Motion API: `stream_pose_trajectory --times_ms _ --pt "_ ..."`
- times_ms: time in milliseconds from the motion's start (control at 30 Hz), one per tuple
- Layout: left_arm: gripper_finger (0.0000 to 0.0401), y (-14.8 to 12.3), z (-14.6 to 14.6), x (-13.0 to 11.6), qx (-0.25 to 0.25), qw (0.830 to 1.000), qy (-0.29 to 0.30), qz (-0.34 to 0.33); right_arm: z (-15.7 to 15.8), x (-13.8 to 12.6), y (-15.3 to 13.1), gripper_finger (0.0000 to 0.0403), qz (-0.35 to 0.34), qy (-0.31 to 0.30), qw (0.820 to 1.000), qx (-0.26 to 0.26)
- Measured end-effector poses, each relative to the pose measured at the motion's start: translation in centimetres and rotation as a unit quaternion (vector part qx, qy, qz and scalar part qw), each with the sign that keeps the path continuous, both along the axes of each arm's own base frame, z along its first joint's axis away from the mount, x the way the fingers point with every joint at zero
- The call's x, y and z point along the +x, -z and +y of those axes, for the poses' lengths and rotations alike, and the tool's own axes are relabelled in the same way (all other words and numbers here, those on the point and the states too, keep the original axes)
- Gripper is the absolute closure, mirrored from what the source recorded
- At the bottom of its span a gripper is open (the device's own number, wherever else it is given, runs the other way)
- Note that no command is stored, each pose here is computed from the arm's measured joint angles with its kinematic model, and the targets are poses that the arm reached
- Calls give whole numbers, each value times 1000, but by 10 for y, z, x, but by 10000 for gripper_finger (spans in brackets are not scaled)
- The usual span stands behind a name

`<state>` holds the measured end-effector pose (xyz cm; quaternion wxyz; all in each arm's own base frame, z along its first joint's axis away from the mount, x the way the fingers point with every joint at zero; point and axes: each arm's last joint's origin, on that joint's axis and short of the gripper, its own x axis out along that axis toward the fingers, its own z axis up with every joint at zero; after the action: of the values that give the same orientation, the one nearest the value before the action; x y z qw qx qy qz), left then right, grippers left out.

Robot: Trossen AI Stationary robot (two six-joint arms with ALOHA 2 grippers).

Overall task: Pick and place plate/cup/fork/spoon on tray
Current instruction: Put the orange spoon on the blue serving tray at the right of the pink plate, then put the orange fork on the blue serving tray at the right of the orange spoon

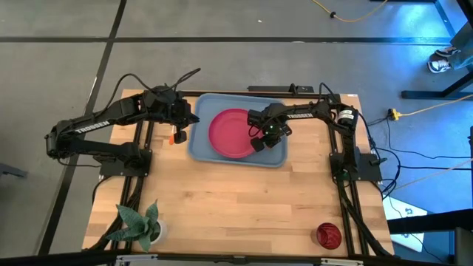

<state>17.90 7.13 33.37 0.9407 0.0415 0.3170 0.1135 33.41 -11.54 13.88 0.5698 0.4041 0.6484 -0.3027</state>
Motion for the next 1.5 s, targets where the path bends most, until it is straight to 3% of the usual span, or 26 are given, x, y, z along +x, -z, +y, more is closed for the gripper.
stream_pose_trajectory --times_ms 567,833,1033,1133,1333,1500 --pt "371 0 0 0 0 1000 0 0 1 4 -1 402 -22 -14 1000 10" --pt "371 0 0 0 0 1000 0 0 1 15 -13 402 -46 -33 998 -10" --pt "371 0 0 0 0 1000 0 0 1 12 -15 402 -23 -48 998 -25" --pt "371 0 0 0 1 1000 -1 0 -1 17 -30 402 -48 -68 996 -35" --pt "371 0 -1 -3 0 1000 -5 4 -5 28 -87 402 -102 -91 984 -115" --pt "371 0 -3 -2 -58 997 -39 -13 -6 33 -134 402 -139 -117 968 -172"
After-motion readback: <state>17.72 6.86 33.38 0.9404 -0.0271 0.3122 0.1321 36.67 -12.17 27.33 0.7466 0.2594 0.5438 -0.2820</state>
